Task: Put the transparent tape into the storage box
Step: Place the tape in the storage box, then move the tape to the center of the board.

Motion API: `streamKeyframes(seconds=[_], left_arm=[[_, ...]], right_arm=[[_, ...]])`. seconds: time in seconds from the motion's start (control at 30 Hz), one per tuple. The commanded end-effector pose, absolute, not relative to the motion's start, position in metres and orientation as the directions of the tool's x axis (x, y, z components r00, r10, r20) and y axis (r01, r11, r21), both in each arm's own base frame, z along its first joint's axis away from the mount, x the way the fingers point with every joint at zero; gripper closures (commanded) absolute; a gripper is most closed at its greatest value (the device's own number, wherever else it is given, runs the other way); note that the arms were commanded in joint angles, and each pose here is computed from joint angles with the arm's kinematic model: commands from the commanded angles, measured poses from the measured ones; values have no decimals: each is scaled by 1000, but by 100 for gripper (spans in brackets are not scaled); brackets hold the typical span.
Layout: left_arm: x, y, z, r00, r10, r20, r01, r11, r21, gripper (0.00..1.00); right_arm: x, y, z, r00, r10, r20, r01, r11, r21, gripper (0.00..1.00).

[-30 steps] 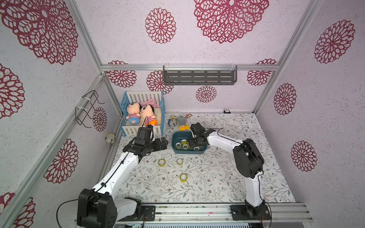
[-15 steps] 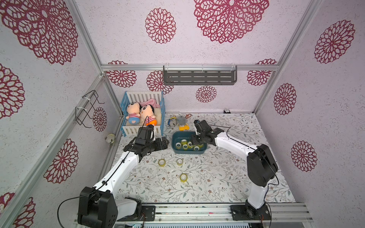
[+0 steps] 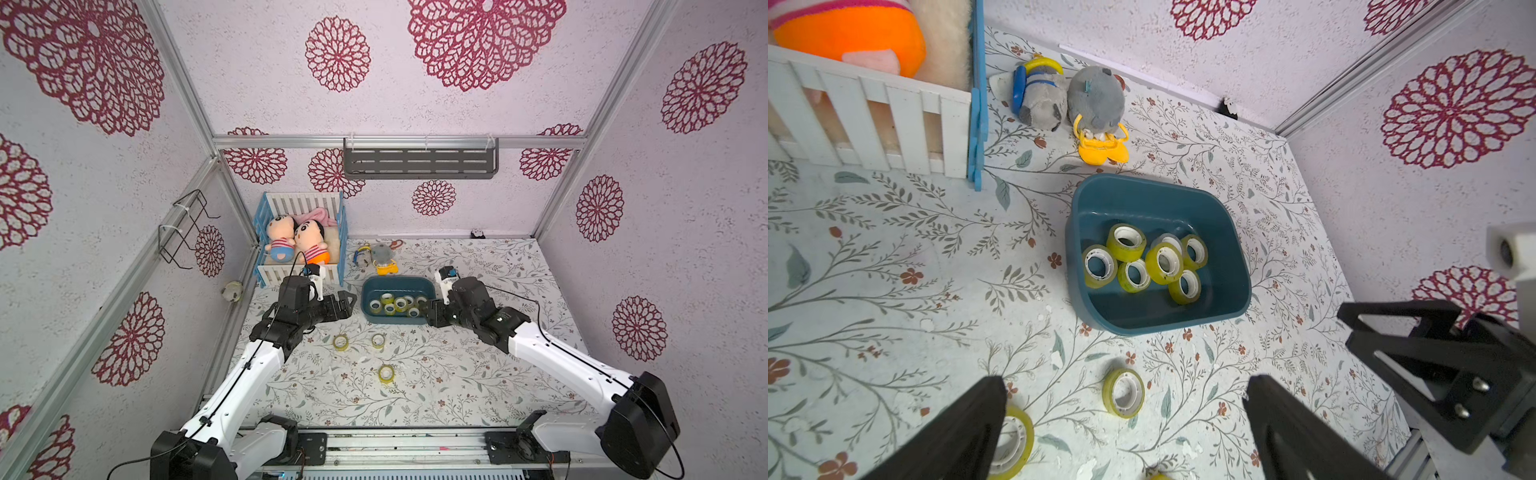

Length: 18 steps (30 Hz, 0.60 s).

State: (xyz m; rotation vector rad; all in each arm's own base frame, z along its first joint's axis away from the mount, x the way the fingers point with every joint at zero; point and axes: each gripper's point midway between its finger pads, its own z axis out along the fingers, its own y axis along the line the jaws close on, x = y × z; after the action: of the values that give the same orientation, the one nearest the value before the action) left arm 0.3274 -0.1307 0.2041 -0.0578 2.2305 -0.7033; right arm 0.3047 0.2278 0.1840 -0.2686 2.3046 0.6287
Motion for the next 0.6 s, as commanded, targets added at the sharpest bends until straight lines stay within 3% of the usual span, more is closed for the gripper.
streamKeyframes(seconds=[0.0, 0.3, 0.57], left_arm=[[331, -135, 203, -696, -272, -664, 181, 829, -529, 3], [334, -149, 182, -777, -239, -583, 168, 814, -557, 3], [308, -139, 187, -804, -181, -566, 169, 844, -510, 3]], right_arm=[[295, 231, 201, -699, 73, -712, -369, 815, 446, 42], [250, 232, 173, -757, 201, -622, -283, 757, 589, 42], [237, 240, 154, -777, 233, -585, -240, 749, 617, 42]])
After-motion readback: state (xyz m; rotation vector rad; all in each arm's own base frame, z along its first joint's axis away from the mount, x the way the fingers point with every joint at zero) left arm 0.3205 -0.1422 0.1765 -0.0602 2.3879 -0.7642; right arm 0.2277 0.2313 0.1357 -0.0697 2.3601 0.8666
